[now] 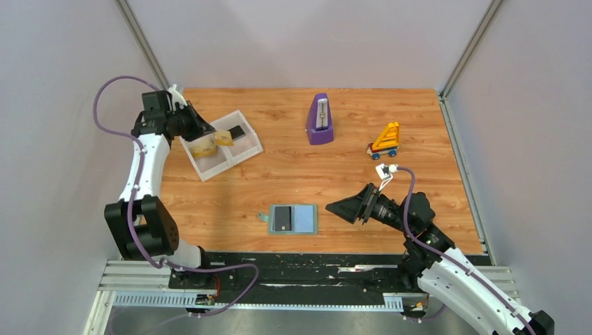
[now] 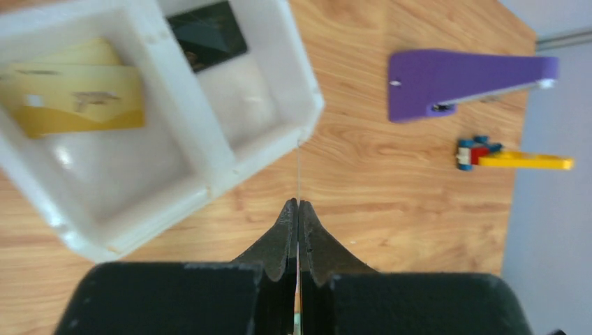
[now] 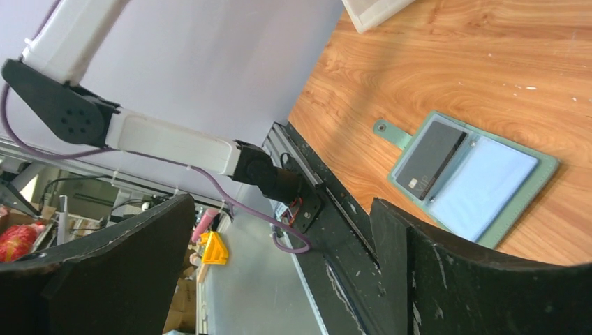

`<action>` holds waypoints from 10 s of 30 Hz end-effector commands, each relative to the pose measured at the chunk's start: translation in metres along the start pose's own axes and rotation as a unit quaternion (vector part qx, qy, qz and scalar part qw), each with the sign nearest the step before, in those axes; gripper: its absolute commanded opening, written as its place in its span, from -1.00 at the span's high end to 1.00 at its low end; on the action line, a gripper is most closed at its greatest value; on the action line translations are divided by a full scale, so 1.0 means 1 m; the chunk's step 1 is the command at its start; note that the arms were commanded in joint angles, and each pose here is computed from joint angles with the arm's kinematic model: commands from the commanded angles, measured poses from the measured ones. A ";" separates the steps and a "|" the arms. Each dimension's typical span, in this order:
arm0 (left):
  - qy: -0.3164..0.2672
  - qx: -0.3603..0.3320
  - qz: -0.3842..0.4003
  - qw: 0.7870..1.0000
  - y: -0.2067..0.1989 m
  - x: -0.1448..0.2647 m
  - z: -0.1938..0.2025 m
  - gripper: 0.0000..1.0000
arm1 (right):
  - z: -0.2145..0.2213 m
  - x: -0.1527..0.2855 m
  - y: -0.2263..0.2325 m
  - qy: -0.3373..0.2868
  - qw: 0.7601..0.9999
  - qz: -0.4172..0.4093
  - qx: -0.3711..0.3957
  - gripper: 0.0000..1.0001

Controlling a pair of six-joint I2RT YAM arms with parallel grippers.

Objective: Take the credit cards out of the card holder
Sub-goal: Place the credit card in the storage box, then remove the credit card from the card holder.

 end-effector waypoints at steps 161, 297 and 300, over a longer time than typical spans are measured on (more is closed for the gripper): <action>0.283 -0.070 0.090 0.952 -0.094 -0.010 0.288 0.27 | 0.076 -0.125 -0.155 0.235 0.936 0.255 -0.062 0.56; 0.370 -0.046 -0.064 0.926 0.003 -0.040 0.368 0.79 | 0.078 -0.084 -0.164 0.257 0.946 0.195 -0.040 1.00; 0.370 -0.049 -0.057 0.926 -0.002 -0.040 0.365 0.77 | 0.081 -0.084 -0.161 0.266 0.945 0.182 -0.048 1.00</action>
Point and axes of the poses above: each gripper's point midway between its finger pads, its own x axis back along the fingers, its own y axis along the line the jaws close on, z = x × y, the point moved 1 cm from there along x, back along the fingers, and after that the axes turned 4 degrees about -x, right-handed, at the moved point
